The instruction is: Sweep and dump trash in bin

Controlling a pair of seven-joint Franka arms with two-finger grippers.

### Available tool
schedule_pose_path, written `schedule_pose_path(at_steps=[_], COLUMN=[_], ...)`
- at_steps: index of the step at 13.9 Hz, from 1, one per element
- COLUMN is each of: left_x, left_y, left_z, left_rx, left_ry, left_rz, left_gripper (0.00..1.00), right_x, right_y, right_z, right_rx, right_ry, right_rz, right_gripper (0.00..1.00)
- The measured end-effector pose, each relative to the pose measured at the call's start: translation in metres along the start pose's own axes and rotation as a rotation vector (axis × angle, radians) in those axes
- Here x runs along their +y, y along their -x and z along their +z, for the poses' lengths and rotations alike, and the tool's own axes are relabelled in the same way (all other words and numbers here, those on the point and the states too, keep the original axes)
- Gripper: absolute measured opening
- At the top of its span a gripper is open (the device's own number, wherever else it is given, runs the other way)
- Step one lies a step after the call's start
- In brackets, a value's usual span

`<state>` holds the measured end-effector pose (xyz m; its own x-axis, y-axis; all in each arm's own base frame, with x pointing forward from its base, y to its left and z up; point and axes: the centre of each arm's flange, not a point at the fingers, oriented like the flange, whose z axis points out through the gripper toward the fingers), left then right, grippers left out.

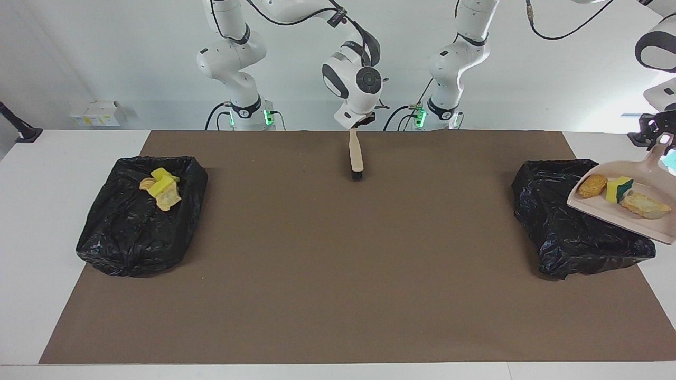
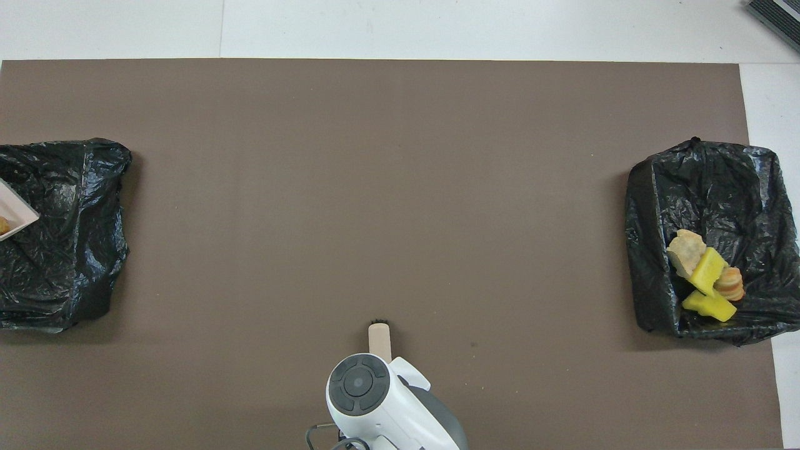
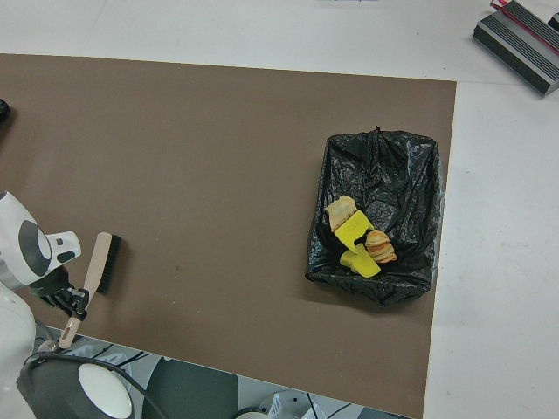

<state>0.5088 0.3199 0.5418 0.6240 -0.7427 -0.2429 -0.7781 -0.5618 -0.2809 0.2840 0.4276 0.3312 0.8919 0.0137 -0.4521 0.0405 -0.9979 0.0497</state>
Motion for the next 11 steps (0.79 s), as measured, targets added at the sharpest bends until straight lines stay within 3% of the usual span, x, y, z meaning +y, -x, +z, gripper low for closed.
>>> schedule_pose_path(at_steps=[3,6,11], left_x=[-0.003,0.002,0.013], left_y=[-0.010,-0.044,-0.107], left_z=[-0.001,-0.013,-0.042], left_rx=[-0.168,-0.295,-0.480], left_ry=[-0.050,-0.083,-0.181], left_rz=[0.135,0.274,0.479], left_gripper=[0.32,0.32,0.32], right_x=[0.003,0.006,0.039], right_y=[-0.001,-0.001,-0.013], right_z=[-0.004,-0.029,-0.100], right_rx=[0.009,-0.006,-0.006], right_ry=[0.031,0.041,0.026], right_rz=[-0.010,-0.008,0.035], right_gripper=[0.65,0.97,1.00])
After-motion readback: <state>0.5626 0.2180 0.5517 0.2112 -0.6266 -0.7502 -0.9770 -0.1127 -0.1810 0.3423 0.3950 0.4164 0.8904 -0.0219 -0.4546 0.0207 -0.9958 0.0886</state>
